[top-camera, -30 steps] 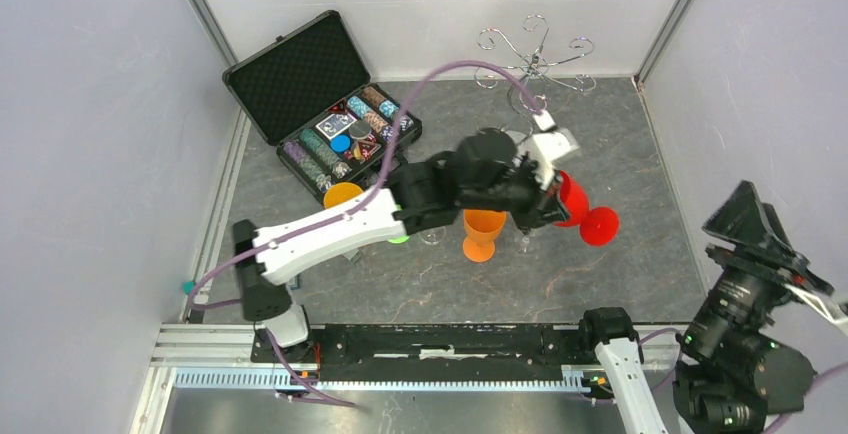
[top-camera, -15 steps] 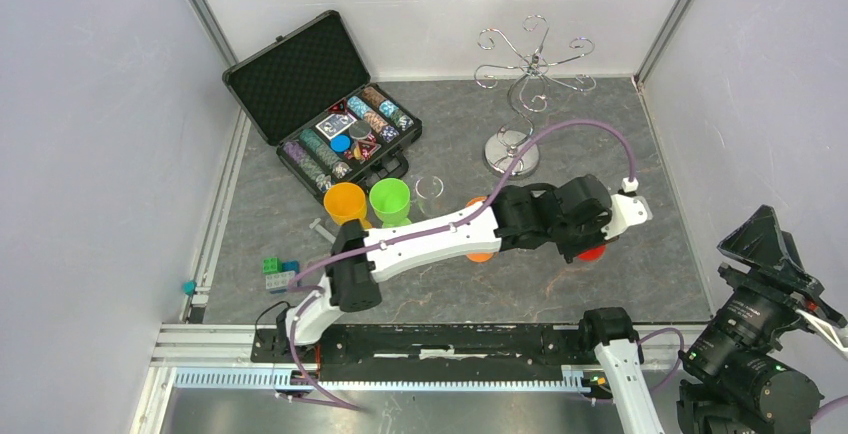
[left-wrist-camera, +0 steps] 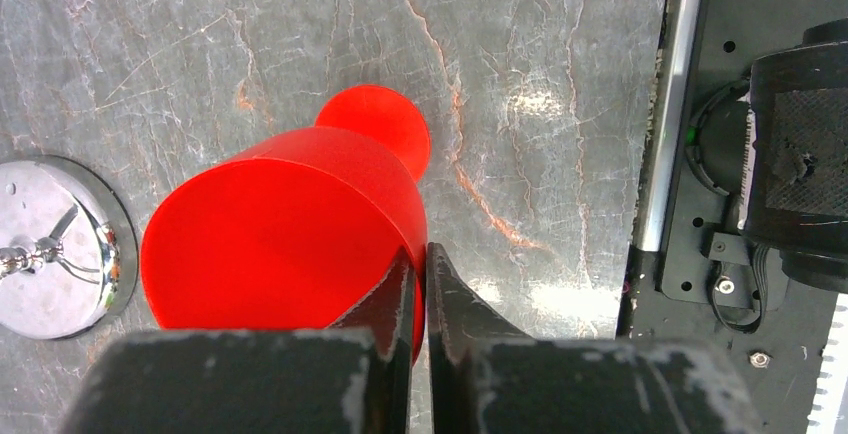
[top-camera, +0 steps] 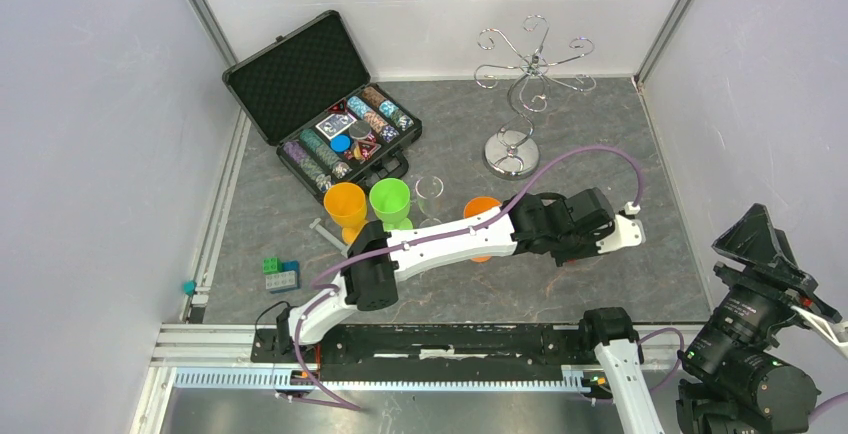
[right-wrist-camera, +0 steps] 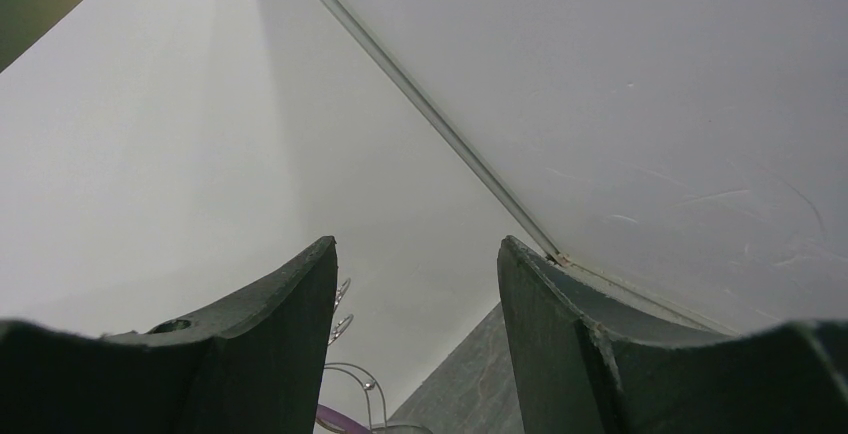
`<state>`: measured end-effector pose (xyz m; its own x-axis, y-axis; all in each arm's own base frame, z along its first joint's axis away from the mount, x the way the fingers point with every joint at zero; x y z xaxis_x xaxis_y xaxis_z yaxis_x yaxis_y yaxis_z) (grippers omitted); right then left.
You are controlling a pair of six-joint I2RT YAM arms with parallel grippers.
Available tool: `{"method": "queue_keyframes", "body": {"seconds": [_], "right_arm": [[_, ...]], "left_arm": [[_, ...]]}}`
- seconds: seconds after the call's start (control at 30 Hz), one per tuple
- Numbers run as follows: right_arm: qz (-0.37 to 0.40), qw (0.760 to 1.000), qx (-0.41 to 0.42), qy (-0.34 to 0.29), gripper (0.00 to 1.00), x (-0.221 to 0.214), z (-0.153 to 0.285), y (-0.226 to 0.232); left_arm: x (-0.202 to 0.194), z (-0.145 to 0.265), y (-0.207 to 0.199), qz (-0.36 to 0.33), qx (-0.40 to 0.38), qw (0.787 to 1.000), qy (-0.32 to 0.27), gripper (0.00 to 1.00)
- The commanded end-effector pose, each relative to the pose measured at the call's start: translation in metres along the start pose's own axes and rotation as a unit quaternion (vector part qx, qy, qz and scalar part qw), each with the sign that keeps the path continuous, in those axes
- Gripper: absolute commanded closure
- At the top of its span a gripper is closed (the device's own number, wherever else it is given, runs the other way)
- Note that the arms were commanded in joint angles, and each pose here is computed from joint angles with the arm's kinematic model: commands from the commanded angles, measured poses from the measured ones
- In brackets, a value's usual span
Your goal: Take the wine glass off the wine glass rack
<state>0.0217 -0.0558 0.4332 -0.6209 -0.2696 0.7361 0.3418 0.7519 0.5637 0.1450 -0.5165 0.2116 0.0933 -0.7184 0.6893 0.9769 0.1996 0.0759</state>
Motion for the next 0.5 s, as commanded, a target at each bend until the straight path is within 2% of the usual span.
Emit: {"method": "queue_keyframes", "body": {"seconds": [0.0, 0.17, 0.47], "right_arm": [[0.005, 1.000, 0.007, 0.016, 0.35, -0.008, -0.004, 0.005], [0.005, 1.000, 0.008, 0.018, 0.35, -0.009, -0.004, 0.005], [0.003, 1.000, 0.017, 0.025, 0.35, -0.011, -0.005, 0.009]], "left_arm": [[0.014, 0.004, 0.002, -0.029, -0.006, 0.999, -0.022, 0.92], [0.013, 0.000, 0.002, -0.028, -0.002, 0.999, -0.019, 0.89], [0.032, 0.010, 0.005, -0.020, 0.012, 0.998, -0.054, 0.67]]}}
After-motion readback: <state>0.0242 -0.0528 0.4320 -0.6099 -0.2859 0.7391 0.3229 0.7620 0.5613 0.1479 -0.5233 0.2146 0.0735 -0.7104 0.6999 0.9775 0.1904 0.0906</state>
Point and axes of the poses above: each gripper's point midway between its finger pads, its own z axis back along the fingers, its own y axis along the line the jaws close on, x = y × z, the point moved 7 cm from there along z, back along the fingers, and after that the axes turned 9 degrees about z, right-handed, at the moved point
